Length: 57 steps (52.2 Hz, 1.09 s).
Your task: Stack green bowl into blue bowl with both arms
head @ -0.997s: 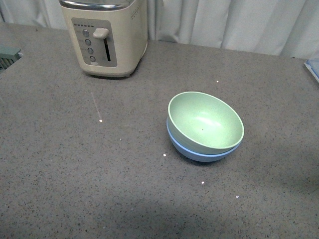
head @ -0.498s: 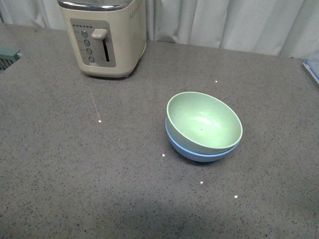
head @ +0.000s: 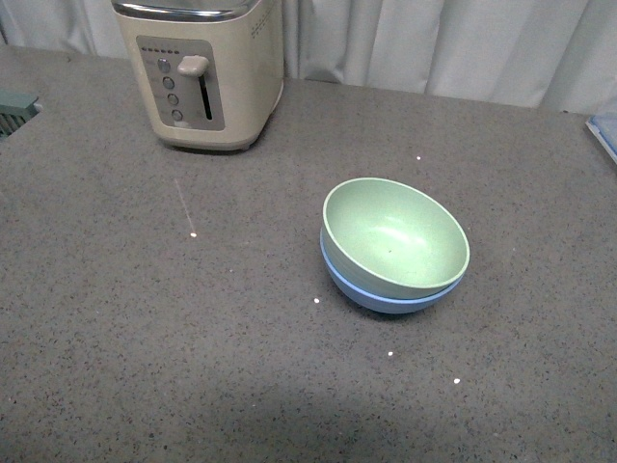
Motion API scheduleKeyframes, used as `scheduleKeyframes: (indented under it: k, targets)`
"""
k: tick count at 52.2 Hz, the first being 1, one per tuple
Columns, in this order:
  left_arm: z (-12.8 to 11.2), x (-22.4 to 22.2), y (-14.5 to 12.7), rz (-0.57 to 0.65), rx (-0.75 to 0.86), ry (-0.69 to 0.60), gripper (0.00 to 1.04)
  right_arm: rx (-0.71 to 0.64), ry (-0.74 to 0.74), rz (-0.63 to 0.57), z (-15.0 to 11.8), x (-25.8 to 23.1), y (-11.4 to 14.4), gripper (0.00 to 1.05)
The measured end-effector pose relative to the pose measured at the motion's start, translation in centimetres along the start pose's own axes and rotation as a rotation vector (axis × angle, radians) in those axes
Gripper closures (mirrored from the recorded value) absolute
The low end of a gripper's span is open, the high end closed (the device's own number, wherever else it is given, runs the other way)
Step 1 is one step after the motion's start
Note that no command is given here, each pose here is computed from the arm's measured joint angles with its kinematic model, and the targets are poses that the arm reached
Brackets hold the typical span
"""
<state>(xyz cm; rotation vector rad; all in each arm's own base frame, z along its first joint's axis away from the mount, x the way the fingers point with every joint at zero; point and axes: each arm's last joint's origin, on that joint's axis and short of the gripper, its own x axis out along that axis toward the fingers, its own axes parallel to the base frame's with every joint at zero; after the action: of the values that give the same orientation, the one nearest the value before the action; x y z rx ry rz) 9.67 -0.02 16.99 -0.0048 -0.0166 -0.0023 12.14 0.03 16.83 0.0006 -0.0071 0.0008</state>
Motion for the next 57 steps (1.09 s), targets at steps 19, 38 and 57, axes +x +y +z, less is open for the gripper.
scheduleKeyframes:
  k: [19,38,57]
  targets:
    - [0.0,0.0,0.0,0.0,0.0,0.0,0.06,0.0,-0.002,0.0,0.0,-0.8,0.0,1.04]
    - [0.0,0.0,0.0,0.0,0.0,0.0,0.06,0.0,0.009,0.0,-0.1,-1.7,0.0,1.04]
    - [0.0,0.0,0.0,0.0,0.0,0.0,0.06,-0.002,0.004,0.002,-0.3,-2.4,0.0,0.8]
